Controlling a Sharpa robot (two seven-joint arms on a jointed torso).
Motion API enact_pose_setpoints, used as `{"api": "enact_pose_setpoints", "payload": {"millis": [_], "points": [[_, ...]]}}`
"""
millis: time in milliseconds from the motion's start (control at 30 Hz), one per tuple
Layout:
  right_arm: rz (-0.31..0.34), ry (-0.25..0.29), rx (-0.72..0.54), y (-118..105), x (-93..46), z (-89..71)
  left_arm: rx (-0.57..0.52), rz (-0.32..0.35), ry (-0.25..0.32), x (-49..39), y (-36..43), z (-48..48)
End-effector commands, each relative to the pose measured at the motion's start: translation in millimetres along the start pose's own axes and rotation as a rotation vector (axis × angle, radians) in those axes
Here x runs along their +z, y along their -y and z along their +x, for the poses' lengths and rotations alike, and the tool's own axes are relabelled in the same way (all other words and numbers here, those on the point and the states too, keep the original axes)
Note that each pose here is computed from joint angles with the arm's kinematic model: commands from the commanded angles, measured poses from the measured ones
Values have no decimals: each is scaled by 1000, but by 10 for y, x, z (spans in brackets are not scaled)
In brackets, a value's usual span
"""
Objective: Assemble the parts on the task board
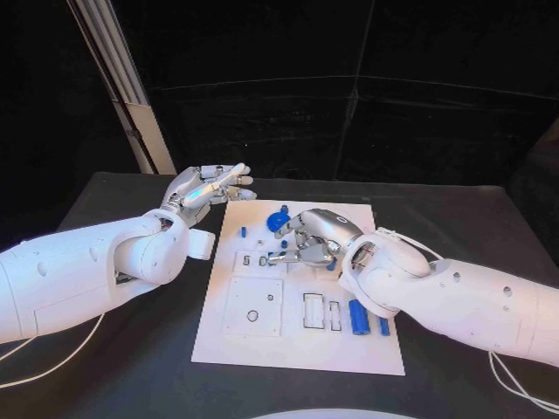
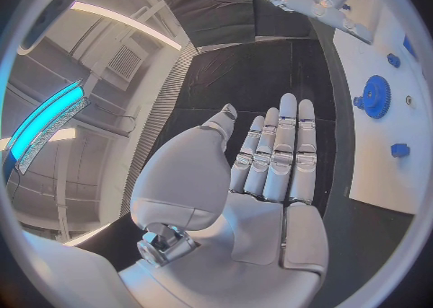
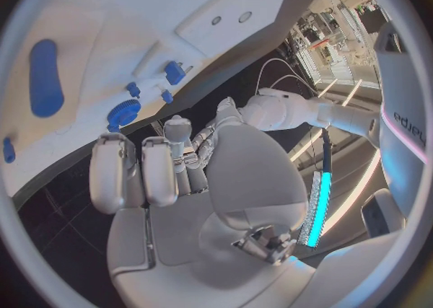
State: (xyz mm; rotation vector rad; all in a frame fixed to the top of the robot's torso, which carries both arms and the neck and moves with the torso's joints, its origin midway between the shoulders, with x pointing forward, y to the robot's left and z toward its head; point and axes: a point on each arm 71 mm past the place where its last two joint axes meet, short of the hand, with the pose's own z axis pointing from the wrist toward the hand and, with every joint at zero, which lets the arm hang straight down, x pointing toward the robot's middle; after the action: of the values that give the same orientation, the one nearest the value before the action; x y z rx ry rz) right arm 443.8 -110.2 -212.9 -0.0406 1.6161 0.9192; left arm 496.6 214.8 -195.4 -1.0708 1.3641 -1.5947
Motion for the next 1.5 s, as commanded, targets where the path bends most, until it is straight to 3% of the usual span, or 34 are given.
{"api": "enact_pose_setpoints", "payload": {"millis": [33, 133, 267, 433, 567, 667, 800, 1000, 1333, 1500], "points": [[-8, -25, 262, 23, -72, -150, 74, -38, -108, 8, -25, 45], [27, -36, 389, 132, -155, -341, 120, -50, -122, 10, -37, 35], [82, -3, 573, 350, -252, -639, 165, -105, -159, 5, -73, 42], [50, 54, 738, 548, -346, -1004, 180, -333, -259, -7, -154, 44], [30, 97, 772, 636, -390, -1163, 274, -464, -322, -7, -184, 55], [32, 140, 779, 713, -439, -1277, 421, -596, -374, 54, -164, 56], [27, 158, 782, 734, -454, -1324, 646, -682, -427, 104, -147, 70], [-6, 125, 790, 665, -432, -1303, 917, -718, -457, 198, -137, 170], [-43, 78, 769, 537, -404, -1247, 1024, -755, -417, 291, -177, 301], [-45, 71, 762, 519, -394, -1235, 1054, -763, -423, 338, -207, 369]]}}
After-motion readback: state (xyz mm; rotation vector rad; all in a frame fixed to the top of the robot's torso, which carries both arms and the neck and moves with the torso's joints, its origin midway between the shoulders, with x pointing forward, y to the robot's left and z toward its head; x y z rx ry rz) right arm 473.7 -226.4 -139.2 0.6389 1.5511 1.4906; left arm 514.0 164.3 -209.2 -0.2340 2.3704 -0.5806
